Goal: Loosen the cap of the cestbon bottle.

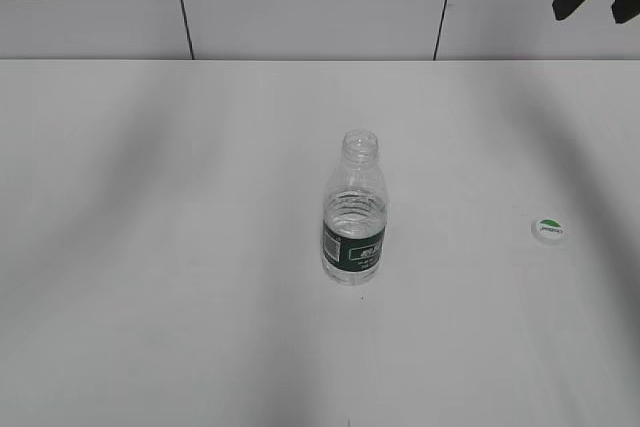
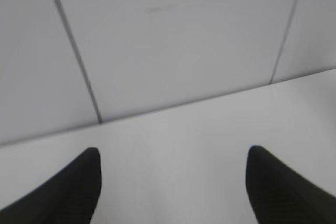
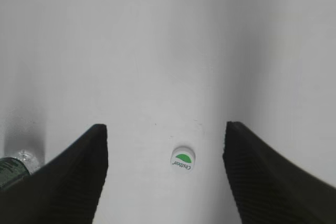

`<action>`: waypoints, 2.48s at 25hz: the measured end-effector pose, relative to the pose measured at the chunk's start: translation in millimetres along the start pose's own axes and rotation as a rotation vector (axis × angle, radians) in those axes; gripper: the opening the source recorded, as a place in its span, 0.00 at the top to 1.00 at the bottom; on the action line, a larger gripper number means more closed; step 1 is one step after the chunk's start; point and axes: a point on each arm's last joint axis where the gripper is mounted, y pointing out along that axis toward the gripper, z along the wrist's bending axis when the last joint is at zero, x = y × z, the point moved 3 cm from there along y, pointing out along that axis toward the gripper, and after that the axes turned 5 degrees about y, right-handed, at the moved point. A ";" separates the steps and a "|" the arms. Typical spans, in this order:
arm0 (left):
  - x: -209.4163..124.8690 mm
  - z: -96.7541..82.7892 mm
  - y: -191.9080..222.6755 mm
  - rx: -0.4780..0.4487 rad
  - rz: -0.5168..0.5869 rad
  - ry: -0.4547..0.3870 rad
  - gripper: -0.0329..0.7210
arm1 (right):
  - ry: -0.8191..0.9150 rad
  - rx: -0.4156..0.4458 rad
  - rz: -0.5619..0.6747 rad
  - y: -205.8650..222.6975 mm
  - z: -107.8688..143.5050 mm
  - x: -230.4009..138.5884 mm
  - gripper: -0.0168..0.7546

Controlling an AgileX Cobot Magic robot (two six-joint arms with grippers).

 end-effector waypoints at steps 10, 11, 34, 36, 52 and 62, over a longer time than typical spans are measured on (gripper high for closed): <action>-49.7 12.8 -26.7 0.133 0.556 -0.158 0.29 | -0.031 -0.085 0.006 -0.8 -10.2 -0.7 0.29; -47.9 13.3 -32.0 0.133 0.606 -0.150 0.29 | -0.033 -0.088 0.004 -1.7 -10.5 -0.7 0.29; -60.3 93.0 -64.2 0.150 0.914 -0.287 0.32 | 0.019 -0.098 -0.073 -112.9 8.0 -168.5 0.29; -65.6 91.2 -86.3 0.172 0.910 -0.259 0.32 | 0.015 -0.100 -0.108 -123.7 9.7 -189.0 0.29; -124.3 38.1 -277.4 0.177 0.441 -0.075 0.32 | -0.023 -0.107 -0.433 -146.8 14.4 -344.0 0.29; -166.7 10.3 -305.0 0.123 0.157 -0.047 0.32 | -0.079 -0.121 -0.626 -124.5 11.2 -396.2 0.30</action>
